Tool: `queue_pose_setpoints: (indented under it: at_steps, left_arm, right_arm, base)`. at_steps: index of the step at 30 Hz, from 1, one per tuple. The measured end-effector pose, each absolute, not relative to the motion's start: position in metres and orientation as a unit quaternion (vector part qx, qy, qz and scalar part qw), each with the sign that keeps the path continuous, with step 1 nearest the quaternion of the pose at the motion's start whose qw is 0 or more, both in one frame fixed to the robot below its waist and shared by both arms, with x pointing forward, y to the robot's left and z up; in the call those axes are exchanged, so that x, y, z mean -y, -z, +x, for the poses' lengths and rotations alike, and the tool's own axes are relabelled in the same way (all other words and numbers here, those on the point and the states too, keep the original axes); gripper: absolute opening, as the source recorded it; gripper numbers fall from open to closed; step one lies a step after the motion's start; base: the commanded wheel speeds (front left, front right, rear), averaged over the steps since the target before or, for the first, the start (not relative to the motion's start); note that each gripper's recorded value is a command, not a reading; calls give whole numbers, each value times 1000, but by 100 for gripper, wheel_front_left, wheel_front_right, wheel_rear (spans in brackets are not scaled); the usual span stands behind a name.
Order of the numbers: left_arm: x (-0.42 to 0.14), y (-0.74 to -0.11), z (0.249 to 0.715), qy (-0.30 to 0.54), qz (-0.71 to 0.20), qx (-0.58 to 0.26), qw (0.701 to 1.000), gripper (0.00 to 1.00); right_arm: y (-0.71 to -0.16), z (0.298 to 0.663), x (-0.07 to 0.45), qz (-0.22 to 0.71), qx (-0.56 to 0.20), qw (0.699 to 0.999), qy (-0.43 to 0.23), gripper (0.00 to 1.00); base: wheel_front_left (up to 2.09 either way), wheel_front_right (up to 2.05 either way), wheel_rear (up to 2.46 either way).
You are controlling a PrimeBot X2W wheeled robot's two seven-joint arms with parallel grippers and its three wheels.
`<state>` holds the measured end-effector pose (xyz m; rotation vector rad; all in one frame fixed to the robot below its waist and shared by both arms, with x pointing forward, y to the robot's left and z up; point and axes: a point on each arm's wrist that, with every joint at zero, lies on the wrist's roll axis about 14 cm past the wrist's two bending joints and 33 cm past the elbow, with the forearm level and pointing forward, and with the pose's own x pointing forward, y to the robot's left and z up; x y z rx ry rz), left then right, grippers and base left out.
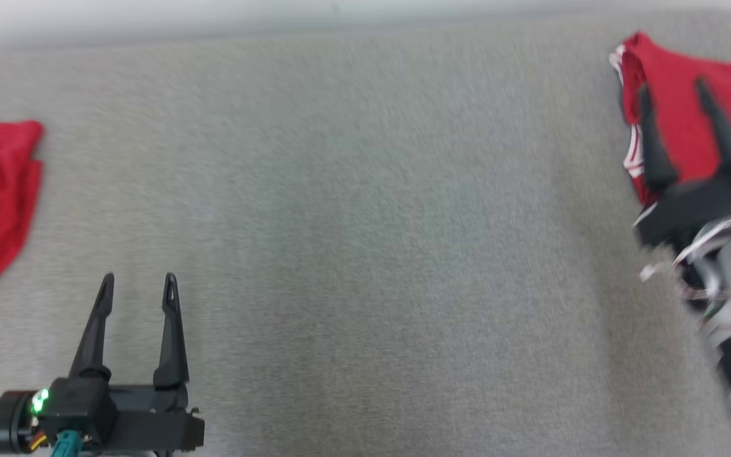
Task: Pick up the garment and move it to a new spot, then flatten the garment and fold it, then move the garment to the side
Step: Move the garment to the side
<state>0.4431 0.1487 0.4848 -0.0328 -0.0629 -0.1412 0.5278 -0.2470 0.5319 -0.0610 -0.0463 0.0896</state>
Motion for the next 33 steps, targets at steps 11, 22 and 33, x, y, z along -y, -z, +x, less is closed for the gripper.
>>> queue_pose_setpoints:
  at_steps: [11, 22, 33]
  left_arm:
    - [-181, -507, 401, 23, -12, 47, 999, 100]
    - [-197, -524, 375, -1, -11, 68, 998, 100]
    - [-197, -519, 364, -2, -15, 60, 998, 100]
  right_arm:
    - [-527, 474, 198, 29, 37, 996, -78, 100]
    - [-516, 423, 167, 67, 29, 993, -95, 100]
    - [-501, 385, 158, 102, 17, 991, -79, 100]
  base:
    - [0, 0, 0]
    - [0, 0, 0]
    - [0, 0, 0]
